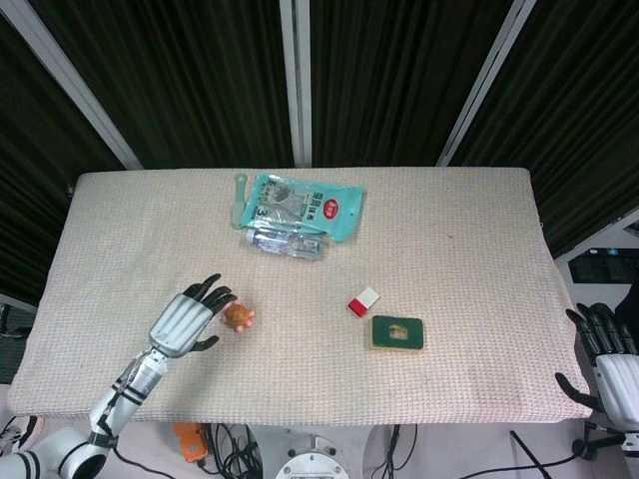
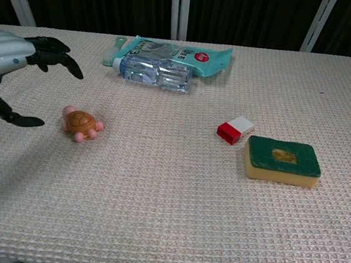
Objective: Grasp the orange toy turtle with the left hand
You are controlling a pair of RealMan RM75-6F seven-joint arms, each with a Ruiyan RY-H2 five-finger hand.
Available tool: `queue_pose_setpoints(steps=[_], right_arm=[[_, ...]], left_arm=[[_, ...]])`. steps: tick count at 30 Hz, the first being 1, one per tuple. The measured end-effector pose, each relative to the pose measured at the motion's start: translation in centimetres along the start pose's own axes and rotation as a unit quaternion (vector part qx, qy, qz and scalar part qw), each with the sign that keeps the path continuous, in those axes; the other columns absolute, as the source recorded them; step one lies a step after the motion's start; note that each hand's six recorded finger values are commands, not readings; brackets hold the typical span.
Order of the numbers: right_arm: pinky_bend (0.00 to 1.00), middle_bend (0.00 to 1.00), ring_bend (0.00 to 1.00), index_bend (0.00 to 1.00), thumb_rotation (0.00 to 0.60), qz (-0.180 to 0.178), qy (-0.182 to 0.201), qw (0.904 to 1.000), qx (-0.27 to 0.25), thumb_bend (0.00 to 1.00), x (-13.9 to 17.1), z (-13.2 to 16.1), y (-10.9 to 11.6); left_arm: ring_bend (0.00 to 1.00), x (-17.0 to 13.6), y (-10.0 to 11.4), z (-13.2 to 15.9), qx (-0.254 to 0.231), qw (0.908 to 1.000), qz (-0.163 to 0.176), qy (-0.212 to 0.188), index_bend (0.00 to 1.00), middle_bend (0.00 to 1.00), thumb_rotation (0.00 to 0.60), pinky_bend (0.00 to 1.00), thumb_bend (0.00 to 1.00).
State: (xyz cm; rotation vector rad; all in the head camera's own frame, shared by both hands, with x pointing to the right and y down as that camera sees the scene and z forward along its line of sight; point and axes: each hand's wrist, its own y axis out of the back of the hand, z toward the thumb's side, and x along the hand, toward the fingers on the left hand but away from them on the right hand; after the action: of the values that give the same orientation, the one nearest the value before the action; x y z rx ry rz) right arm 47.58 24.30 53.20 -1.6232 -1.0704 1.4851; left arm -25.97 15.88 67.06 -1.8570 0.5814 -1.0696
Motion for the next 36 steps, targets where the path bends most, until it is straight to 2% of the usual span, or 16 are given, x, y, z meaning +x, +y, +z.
queue_pose_setpoints(steps=[6,10,19,27,31,36], right_arm=[[0.0,0.0,0.0,0.0,0.6,0.001,-0.015,0.9999,-0.006,0.16,-0.1,-1.1,0.0],[0.0,0.0,0.0,0.0,0.6,0.0,-0.019,0.9998,-0.008,0.16,-0.2,-1.4,0.1],[0.0,0.0,0.0,0.0,0.6,-0.005,-0.02,0.9997,-0.009,0.16,-0.1,-1.7,0.2],[0.0,0.0,0.0,0.0,0.6,-0.005,-0.023,0.9997,-0.008,0.17,-0.1,-1.9,0.2],[0.0,0.0,0.0,0.0,0.6,-0.002,-0.023,0.9997,-0.008,0.17,-0.2,-1.8,0.0],[0.0,0.0,0.0,0.0,0.6,0.002,-0.025,0.9996,-0.008,0.17,-0.2,-1.9,-0.2]], left_arm=[[0.14,1.6,-1.4,-0.1,-0.028,0.9991,-0.031,0.012,0.28,0.24,0.6,0.34,0.22],[0.16,2.2,-2.5,0.2,-0.027,0.9985,-0.045,0.012,0.29,0.25,0.6,0.37,0.23],[0.25,2.9,-3.5,0.2,-0.005,0.9988,-0.047,0.01,0.36,0.34,0.6,0.46,0.29],[0.29,3.6,-4.8,-0.4,0.023,0.9971,-0.072,0.007,0.38,0.36,0.6,0.51,0.29],[0.37,3.9,-5.1,-0.4,0.021,0.9973,-0.07,0.008,0.49,0.48,0.6,0.57,0.33],[0.53,4.0,-5.0,-0.2,0.013,0.9985,-0.053,0.007,0.68,0.67,0.6,0.71,0.35]])
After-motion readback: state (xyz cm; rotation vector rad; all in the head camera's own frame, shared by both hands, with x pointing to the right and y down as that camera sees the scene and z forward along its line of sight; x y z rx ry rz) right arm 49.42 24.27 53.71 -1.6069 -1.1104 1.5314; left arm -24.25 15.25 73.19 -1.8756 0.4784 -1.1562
